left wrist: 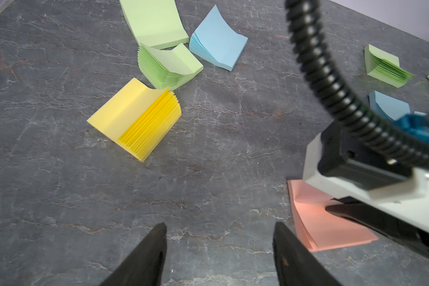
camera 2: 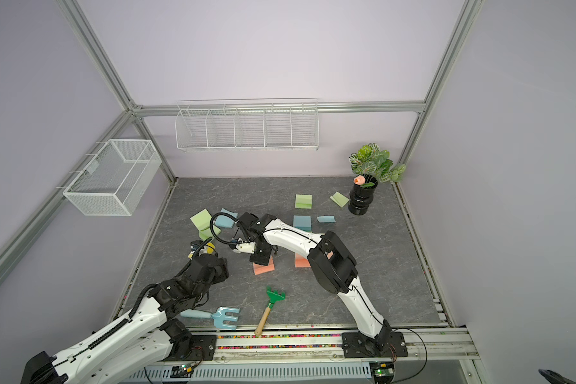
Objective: Tear off pages from different memo pads
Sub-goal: Pick up the memo pad from the center of the board, then tear off the paper from the memo pad.
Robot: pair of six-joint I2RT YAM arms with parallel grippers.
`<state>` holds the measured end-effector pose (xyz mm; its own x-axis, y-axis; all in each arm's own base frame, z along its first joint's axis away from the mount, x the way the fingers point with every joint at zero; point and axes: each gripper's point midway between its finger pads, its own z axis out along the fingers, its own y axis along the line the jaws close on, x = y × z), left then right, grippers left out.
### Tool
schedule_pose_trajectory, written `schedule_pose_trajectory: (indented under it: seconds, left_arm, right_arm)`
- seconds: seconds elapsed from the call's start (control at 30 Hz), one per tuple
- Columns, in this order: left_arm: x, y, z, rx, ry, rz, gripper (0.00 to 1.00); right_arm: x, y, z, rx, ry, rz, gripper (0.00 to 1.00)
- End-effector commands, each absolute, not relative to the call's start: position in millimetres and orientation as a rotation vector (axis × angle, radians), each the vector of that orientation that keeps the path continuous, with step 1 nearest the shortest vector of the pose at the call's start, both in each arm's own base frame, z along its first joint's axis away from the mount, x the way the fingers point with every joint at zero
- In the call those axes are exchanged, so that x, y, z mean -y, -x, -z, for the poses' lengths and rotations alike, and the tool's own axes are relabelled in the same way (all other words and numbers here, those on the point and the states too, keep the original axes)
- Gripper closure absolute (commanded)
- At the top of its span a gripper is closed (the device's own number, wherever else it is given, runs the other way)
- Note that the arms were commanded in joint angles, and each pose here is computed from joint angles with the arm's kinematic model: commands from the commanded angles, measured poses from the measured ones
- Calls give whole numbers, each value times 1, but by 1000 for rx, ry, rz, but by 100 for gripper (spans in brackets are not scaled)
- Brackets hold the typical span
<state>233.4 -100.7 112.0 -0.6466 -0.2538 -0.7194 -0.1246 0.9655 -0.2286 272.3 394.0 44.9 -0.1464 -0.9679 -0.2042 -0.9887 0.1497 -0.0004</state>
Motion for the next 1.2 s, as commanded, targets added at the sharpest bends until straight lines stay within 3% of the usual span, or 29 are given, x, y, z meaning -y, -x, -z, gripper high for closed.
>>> schedule_pose_trajectory:
  seconds: [0.0,0.27,0.7,1.0,1.07,1.17]
  left_arm:
    - [94,-232,-107,-2279,295,173,31]
    - [116,-232,-108,-2287,183,298,30]
    - [201,-204,-160,-2119,-235,903,28]
    - [229,-173,-194,-1934,-415,1201,27]
    - [229,-172,-196,-1923,-417,1208,31]
    - [229,-172,-195,-1928,-417,1208,47]
  right_arm:
    - [-396,-258,-46,-2263,1996,-292,94]
    - [-394,-253,-89,-2203,1984,-427,93]
    - [-376,-204,-180,-1771,1958,-681,93]
    - [-370,-174,-208,-1673,1937,-835,94]
    - [-369,-171,-209,-1660,1931,-848,93]
    - [-368,-170,-212,-1651,1910,-849,94]
